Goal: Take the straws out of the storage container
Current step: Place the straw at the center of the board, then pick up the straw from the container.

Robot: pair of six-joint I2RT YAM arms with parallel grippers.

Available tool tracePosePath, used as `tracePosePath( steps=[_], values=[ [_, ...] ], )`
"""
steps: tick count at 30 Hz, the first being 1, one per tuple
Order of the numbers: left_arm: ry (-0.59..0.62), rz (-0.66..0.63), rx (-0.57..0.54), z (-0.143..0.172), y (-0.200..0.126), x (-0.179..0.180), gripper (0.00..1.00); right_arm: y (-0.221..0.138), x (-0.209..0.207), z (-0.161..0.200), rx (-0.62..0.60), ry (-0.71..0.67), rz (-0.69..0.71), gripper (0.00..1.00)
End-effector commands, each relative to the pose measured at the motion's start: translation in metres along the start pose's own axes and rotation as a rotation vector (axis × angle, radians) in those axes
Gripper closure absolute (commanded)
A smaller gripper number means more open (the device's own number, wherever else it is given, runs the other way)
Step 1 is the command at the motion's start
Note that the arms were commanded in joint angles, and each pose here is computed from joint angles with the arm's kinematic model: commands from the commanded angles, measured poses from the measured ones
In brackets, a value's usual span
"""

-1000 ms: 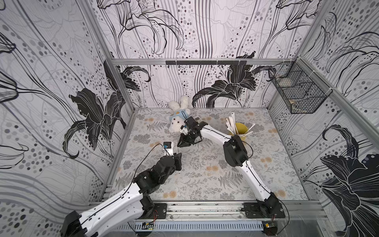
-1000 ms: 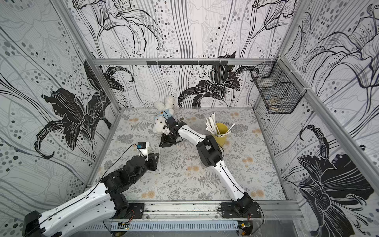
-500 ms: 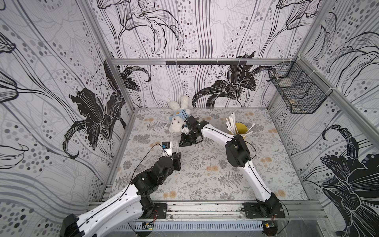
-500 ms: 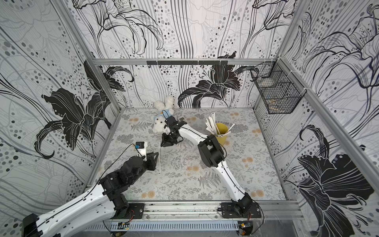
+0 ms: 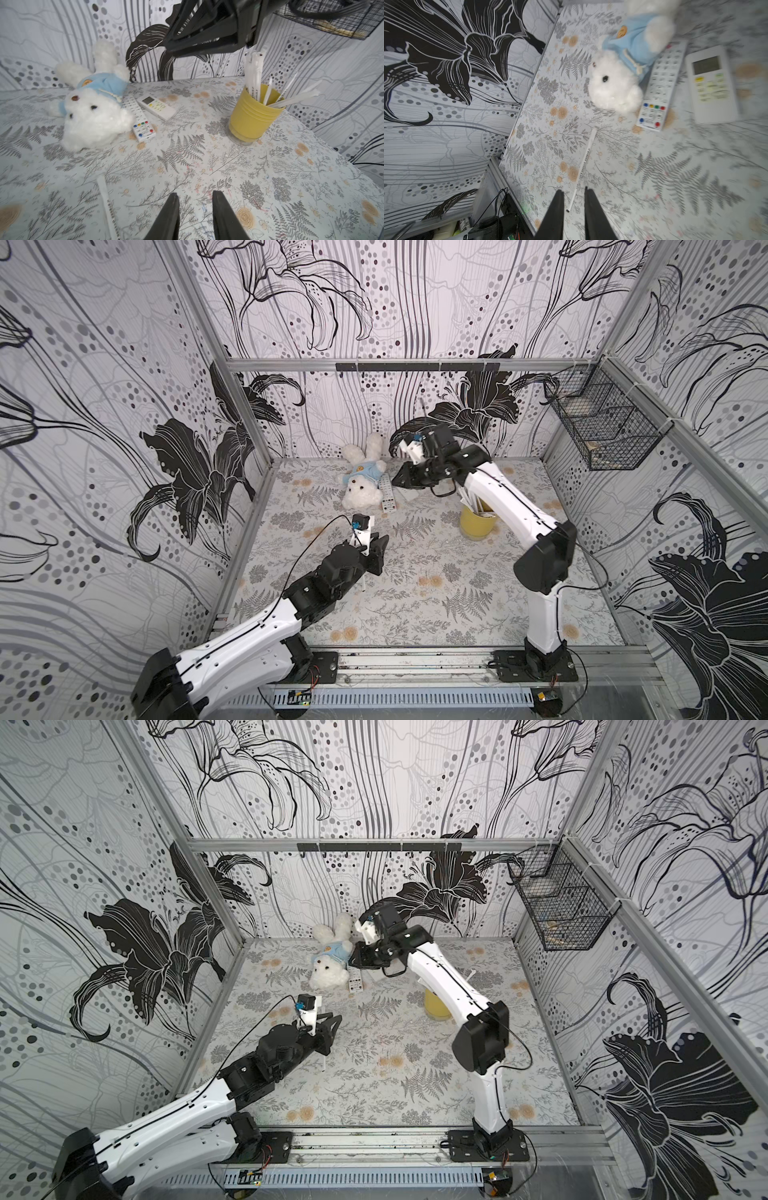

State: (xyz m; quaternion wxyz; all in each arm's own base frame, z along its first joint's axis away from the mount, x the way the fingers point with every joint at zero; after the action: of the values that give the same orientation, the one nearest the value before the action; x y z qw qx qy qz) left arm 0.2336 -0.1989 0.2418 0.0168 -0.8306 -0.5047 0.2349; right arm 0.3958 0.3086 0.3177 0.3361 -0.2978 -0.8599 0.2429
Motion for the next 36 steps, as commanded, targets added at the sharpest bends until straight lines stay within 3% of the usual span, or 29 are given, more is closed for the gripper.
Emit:
tracePosePath(
  steps=[1, 6, 14, 26, 36],
  values=[
    [0.058, 0.218, -0.166, -0.04, 0.006, -0.047, 0.68, -0.045, -0.014, -0.002, -0.072, -0.05, 0.088, 0.78],
    [0.047, 0.392, -0.245, -0.047, 0.035, -0.084, 0.68, -0.097, -0.035, 0.005, -0.197, -0.067, 0.206, 0.78],
    [-0.086, 0.581, -0.313, -0.04, 0.089, -0.119, 0.68, -0.114, -0.051, 0.024, -0.26, -0.093, 0.279, 0.75],
    [-0.141, 0.557, -0.205, -0.006, 0.168, -0.132, 0.66, -0.126, -0.081, 0.039, -0.248, -0.095, 0.451, 0.57],
    [-0.133, 0.409, -0.133, 0.011, 0.205, -0.122, 0.67, -0.143, -0.085, 0.053, -0.257, -0.068, 0.541, 0.55]
  ],
)
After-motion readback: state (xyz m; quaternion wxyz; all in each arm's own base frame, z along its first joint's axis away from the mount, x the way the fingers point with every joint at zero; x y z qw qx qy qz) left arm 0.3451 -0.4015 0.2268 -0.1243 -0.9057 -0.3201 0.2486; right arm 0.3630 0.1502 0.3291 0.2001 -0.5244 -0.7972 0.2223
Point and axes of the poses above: each gripper's point midway between its finger pads, its own y axis out along the fingers, its own x axis along the line the jaws close on, z = x × y, the point moved 4 cm from there along -y, back along the fingers, and after that the axes turned 10 degrees about -y, right-handed, at the moved point
